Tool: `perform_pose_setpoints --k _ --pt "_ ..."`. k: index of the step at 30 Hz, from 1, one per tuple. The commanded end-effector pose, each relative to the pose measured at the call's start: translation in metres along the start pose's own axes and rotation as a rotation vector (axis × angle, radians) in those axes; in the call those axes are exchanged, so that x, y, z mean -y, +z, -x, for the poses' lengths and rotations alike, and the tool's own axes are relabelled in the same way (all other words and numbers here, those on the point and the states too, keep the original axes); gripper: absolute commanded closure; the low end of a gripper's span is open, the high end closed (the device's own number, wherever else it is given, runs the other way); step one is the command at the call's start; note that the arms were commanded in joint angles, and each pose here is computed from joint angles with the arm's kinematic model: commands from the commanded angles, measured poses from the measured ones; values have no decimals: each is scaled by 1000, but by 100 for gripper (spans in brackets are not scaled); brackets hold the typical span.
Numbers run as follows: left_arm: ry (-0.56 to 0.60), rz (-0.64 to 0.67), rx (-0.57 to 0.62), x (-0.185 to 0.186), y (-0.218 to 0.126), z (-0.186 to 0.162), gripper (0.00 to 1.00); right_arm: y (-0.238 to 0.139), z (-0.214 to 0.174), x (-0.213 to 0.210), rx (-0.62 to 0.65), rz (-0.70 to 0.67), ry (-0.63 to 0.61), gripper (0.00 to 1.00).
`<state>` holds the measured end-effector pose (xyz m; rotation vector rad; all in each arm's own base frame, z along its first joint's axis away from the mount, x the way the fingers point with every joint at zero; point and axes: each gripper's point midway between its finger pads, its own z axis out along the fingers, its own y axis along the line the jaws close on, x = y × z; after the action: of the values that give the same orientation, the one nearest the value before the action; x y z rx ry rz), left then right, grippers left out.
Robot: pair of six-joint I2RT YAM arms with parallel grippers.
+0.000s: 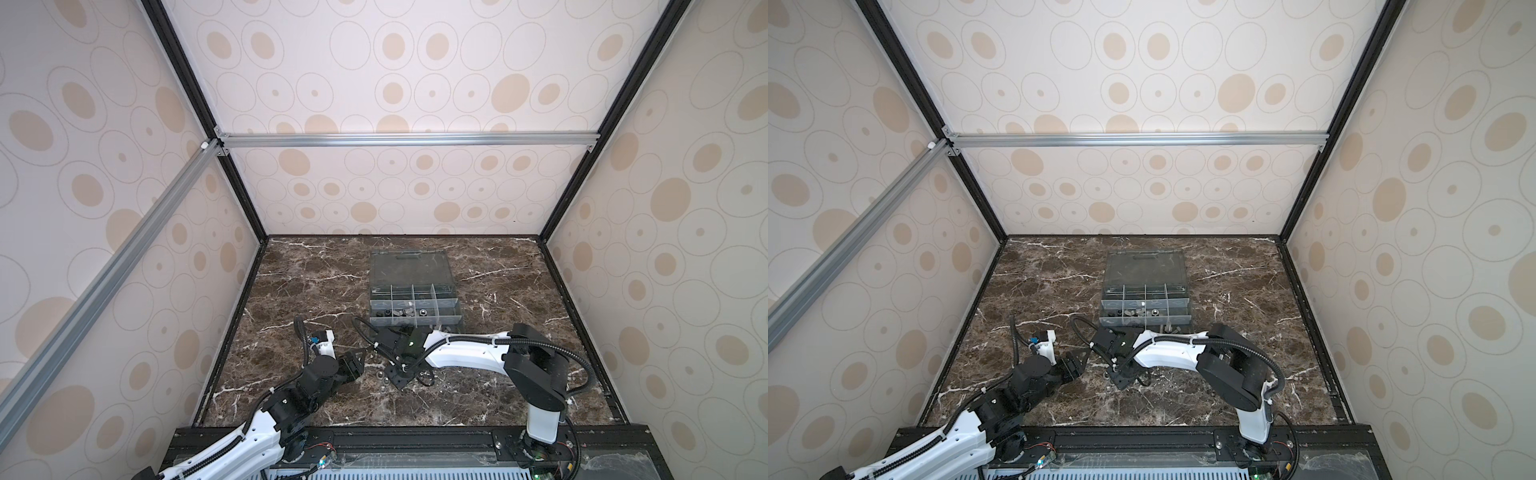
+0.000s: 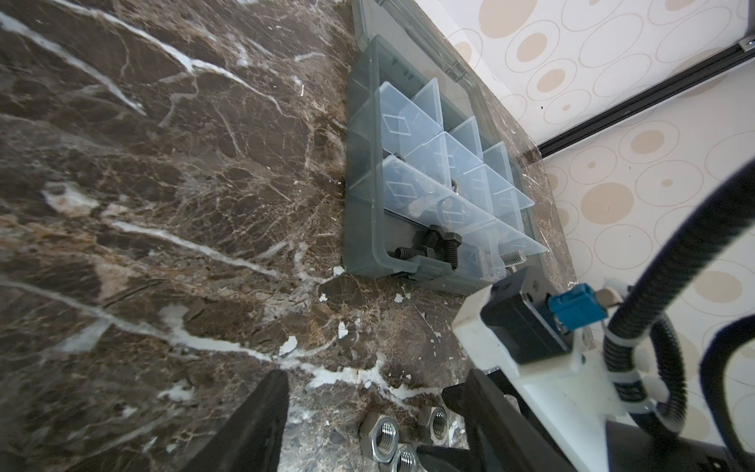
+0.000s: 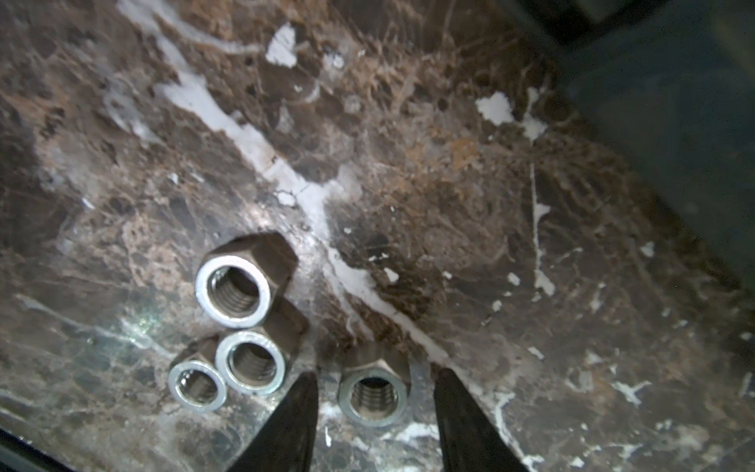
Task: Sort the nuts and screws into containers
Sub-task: 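Lower the right gripper and close it on a silver hex nut, then lift the hex nut with the right gripper over the hex-nut compartment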
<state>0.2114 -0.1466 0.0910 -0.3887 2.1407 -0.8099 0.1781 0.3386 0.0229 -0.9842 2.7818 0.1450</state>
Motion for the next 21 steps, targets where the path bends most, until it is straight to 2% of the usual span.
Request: perform_pose_setpoints --k 1,12,21 --pt "-26 -20 20 5 -1 6 32 7 -9 5 -34 -41 -4 54" --pt "-28 -23 15 7 -1 5 32 13 -10 3 -44 -33 -6 73" --pt "-31 -27 16 8 0 6 32 -14 9 18 25 -87 -63 78"
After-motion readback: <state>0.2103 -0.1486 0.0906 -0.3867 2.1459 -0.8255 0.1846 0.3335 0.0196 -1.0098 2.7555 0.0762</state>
